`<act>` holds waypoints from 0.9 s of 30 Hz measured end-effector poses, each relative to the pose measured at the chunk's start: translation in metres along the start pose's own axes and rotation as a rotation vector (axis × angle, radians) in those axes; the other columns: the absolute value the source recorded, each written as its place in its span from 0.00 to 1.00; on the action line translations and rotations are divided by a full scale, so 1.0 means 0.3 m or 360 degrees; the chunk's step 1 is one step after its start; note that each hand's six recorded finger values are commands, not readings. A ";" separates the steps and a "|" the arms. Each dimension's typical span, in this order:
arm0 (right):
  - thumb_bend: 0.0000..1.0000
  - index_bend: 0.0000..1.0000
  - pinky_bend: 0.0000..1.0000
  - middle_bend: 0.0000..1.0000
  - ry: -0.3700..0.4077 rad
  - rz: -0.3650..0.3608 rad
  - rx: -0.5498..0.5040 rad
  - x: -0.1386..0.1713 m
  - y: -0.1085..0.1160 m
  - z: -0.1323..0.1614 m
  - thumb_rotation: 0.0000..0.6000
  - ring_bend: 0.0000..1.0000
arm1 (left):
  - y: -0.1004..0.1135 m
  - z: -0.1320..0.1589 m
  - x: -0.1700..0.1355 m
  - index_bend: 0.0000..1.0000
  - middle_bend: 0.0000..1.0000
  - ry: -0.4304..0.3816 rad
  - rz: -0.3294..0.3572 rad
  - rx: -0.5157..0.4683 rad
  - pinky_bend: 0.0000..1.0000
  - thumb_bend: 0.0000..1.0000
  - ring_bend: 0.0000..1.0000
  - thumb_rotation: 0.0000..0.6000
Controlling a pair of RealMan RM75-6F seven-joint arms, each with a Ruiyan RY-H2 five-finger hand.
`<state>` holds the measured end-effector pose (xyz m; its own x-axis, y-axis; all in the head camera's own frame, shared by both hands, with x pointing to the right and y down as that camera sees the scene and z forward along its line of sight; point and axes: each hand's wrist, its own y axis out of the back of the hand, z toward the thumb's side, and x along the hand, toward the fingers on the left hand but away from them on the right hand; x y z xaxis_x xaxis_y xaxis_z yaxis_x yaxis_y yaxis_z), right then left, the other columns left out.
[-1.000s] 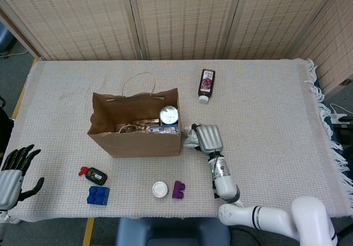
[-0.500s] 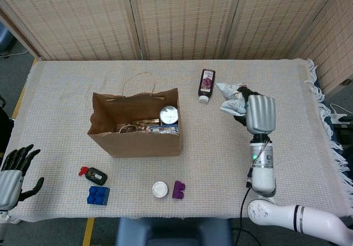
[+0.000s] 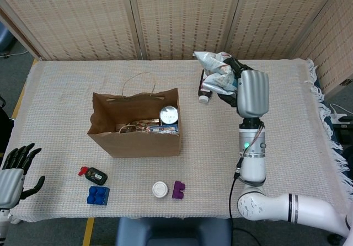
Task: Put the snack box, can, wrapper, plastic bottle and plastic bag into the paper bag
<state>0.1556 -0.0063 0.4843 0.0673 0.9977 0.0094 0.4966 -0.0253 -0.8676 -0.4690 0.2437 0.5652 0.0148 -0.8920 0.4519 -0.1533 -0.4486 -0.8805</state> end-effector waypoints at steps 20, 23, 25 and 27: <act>0.33 0.76 0.70 0.63 0.0134 0.0298 -0.0165 0.128 -0.251 0.300 1.00 0.60 | 0.001 -0.005 -0.004 0.12 0.00 -0.0010 -0.0005 -0.0017 0.00 0.37 0.00 1.00; 0.32 0.73 0.70 0.63 0.0120 0.0332 -0.0138 0.133 -0.269 0.283 1.00 0.59 | 0.001 -0.004 -0.004 0.12 0.00 -0.0008 -0.0004 -0.0013 0.00 0.37 0.00 1.00; 0.32 0.66 0.65 0.63 0.0108 0.0368 -0.0125 0.139 -0.283 0.271 1.00 0.53 | 0.001 -0.004 -0.004 0.12 0.00 -0.0007 -0.0003 -0.0011 0.00 0.37 0.00 1.00; 0.32 0.53 0.59 0.59 0.0094 0.0417 -0.0106 0.146 -0.301 0.259 1.00 0.46 | 0.001 -0.004 -0.004 0.12 0.00 -0.0006 -0.0003 -0.0009 0.00 0.37 0.00 1.00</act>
<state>0.0465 0.0445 0.5246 0.2503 0.9513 -0.1801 0.5112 -0.2878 -0.8098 -0.4702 0.2447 0.5646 0.0187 -0.8913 0.4530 -0.1587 -0.4500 -0.8788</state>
